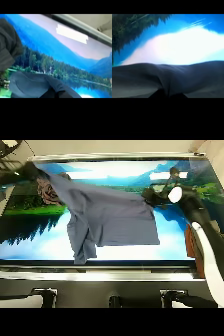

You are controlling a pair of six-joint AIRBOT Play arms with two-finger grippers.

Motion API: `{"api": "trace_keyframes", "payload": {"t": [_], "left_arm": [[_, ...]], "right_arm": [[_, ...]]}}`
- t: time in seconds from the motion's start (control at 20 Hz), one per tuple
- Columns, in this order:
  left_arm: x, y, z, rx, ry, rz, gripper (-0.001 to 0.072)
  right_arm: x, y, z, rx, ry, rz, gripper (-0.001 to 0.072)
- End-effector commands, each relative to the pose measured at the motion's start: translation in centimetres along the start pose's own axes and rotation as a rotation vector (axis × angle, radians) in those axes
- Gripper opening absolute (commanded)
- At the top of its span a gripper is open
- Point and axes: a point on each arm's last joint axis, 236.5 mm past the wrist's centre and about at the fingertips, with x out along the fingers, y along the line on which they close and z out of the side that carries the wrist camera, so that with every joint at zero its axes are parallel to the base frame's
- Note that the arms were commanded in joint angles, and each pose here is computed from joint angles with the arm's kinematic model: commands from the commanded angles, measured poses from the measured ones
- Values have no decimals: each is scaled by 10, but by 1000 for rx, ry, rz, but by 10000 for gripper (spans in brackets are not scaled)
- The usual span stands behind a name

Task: Fold the shirts.

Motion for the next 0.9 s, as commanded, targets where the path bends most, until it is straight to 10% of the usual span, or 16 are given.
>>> {"api": "trace_keyframes", "payload": {"t": [0.0,0.15,0.25,0.3,0.4,0.85], "left_arm": [[51,20,-76,-69,261,-21,23],[58,22,-114,-87,404,-32,75],[44,18,-123,-84,472,-46,682],[28,23,-125,-78,527,-43,720],[-12,48,-140,-77,665,10,621],[-89,91,-348,-358,894,81,601]], "right_arm": [[52,-12,-23,114,87,6,59],[57,-13,-26,124,96,7,68],[35,-4,-8,119,85,62,639],[16,-2,5,55,81,89,697],[-32,-27,29,-37,90,70,696],[-118,-173,-31,-18,476,-221,674]]}}
